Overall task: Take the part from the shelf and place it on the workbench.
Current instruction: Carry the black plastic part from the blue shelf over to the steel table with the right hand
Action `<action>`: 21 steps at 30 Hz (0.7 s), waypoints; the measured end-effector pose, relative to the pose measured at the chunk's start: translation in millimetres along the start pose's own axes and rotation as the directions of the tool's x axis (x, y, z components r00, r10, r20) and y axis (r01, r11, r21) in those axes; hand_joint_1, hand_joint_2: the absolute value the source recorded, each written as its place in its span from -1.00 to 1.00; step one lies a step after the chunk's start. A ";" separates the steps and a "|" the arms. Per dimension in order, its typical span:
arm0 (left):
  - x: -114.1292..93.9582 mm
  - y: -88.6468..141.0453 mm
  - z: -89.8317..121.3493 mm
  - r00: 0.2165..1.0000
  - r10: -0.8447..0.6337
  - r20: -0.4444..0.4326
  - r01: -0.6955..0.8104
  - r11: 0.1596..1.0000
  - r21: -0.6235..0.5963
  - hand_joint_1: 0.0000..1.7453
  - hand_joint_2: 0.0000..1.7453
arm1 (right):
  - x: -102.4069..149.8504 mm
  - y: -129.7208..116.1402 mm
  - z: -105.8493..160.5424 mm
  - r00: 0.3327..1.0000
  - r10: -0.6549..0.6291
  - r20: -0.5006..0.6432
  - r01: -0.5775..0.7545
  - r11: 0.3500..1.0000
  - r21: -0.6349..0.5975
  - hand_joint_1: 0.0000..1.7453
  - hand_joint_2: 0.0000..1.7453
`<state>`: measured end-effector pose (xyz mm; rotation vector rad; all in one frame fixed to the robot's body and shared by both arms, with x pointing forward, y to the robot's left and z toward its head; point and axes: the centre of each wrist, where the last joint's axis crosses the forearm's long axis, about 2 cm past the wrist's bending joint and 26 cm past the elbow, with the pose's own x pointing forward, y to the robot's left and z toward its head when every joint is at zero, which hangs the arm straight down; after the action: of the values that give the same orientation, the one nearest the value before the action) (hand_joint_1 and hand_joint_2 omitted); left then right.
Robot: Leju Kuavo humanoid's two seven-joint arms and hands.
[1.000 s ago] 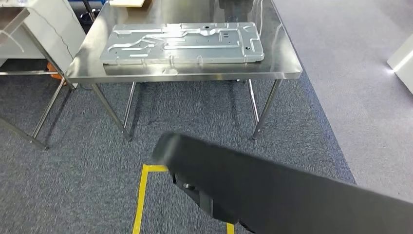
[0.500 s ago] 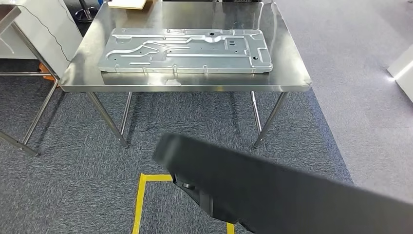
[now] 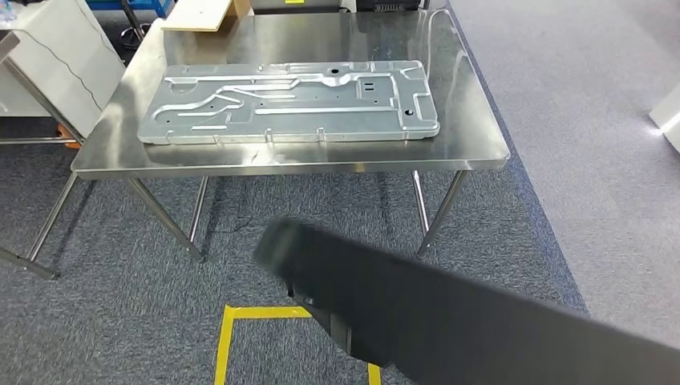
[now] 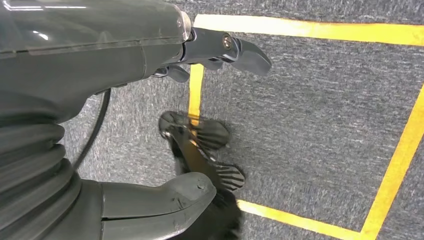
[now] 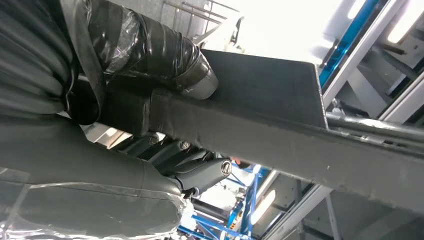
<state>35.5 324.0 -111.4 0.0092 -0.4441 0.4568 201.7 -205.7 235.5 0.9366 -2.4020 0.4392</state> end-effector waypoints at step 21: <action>-0.7 1.1 0.4 1.000 -0.005 0.002 0.005 1.000 -0.002 -1.00 1.00 | 2.4 0.5 -0.6 1.000 0.020 0.013 -0.020 1.000 0.002 1.00 1.00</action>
<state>34.3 324.6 -111.5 0.0089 -0.4459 0.4516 200.1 -206.3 237.4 0.9201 -2.4244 0.4442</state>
